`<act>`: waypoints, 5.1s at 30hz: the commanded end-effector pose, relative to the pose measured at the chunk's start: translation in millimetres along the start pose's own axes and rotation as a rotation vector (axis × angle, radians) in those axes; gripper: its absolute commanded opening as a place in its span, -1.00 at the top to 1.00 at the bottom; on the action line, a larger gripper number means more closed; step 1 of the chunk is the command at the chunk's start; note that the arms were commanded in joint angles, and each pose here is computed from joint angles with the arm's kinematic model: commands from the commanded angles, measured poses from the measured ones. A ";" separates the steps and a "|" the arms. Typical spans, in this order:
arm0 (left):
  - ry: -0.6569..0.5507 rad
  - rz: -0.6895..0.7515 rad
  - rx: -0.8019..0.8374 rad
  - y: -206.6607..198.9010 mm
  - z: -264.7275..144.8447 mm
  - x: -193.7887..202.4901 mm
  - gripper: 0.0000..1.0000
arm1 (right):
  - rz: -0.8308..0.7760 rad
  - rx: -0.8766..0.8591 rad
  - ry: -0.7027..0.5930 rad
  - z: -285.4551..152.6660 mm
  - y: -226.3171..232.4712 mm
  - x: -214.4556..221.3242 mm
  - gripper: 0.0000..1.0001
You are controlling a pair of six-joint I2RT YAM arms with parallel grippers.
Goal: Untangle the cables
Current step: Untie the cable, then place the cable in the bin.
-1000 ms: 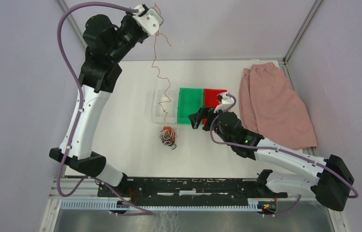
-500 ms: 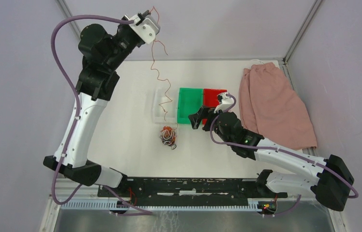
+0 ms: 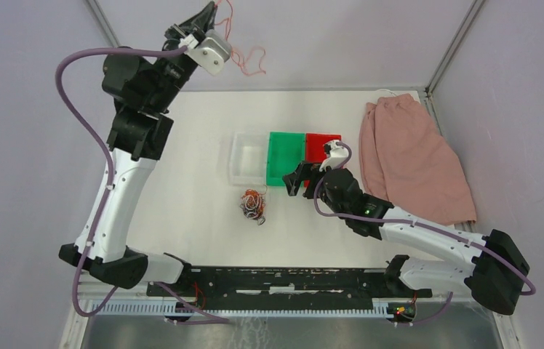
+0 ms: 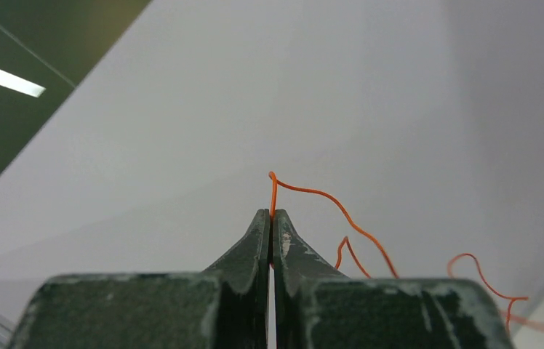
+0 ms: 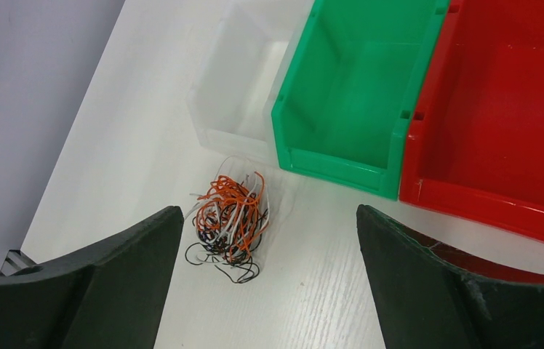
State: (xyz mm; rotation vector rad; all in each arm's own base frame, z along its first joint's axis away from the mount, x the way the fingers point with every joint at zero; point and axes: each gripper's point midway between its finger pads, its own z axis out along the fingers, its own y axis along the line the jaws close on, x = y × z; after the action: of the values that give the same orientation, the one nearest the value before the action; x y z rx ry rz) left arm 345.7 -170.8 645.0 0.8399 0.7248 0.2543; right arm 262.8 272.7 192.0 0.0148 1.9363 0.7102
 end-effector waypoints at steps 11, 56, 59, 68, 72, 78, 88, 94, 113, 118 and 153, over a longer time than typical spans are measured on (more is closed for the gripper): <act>0.157 -0.120 0.147 -94.8 -6.2 79.6 0.94 | 0.021 -0.011 -0.053 -4.8 4.4 -17.1 -0.92; 0.181 -0.170 0.080 -135.2 -30.2 117.2 0.94 | 0.032 0.010 -0.052 -15.0 -9.2 -10.5 -0.92; 0.257 -0.178 0.159 -171.7 -51.1 142.2 0.94 | 0.030 0.019 -0.058 -16.5 -12.2 -10.5 -0.92; 0.433 -0.166 0.325 -237.7 -97.3 191.6 0.94 | 0.019 0.038 -0.059 -20.2 -18.4 -9.9 -0.93; 0.457 -0.216 0.421 -256.1 -110.0 188.9 0.94 | 0.018 0.042 -0.052 -18.1 -19.0 -7.4 -0.93; 0.552 -0.307 0.550 -295.0 -136.9 203.2 0.94 | 0.020 0.048 -0.046 -18.2 -19.8 -6.2 -0.93; 0.762 -0.267 0.658 -344.8 -157.9 264.7 0.94 | -0.001 0.079 -0.042 -17.6 -26.4 -7.3 -0.93; 0.795 -0.297 0.689 -370.5 -147.2 284.8 0.94 | -0.010 0.096 -0.037 -15.9 -31.1 -7.6 -0.93; 0.811 -0.496 0.721 -332.2 -123.3 289.5 -0.64 | -0.007 0.092 -0.013 -8.2 -29.3 -11.9 -0.93; 0.775 -0.587 0.755 -323.6 -122.7 281.1 -0.67 | -0.009 0.088 -0.001 -6.0 -27.6 -10.1 -0.93; 0.894 -0.590 0.823 -441.4 -189.6 342.2 0.59 | -0.022 0.040 0.085 3.0 -16.8 8.2 -0.87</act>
State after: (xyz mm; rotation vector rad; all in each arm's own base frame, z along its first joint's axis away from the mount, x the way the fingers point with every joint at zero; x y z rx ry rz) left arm 423.3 -182.3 60.3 1.2762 1.9795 -0.2934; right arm 261.7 259.3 156.3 -0.0265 2.0796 0.6294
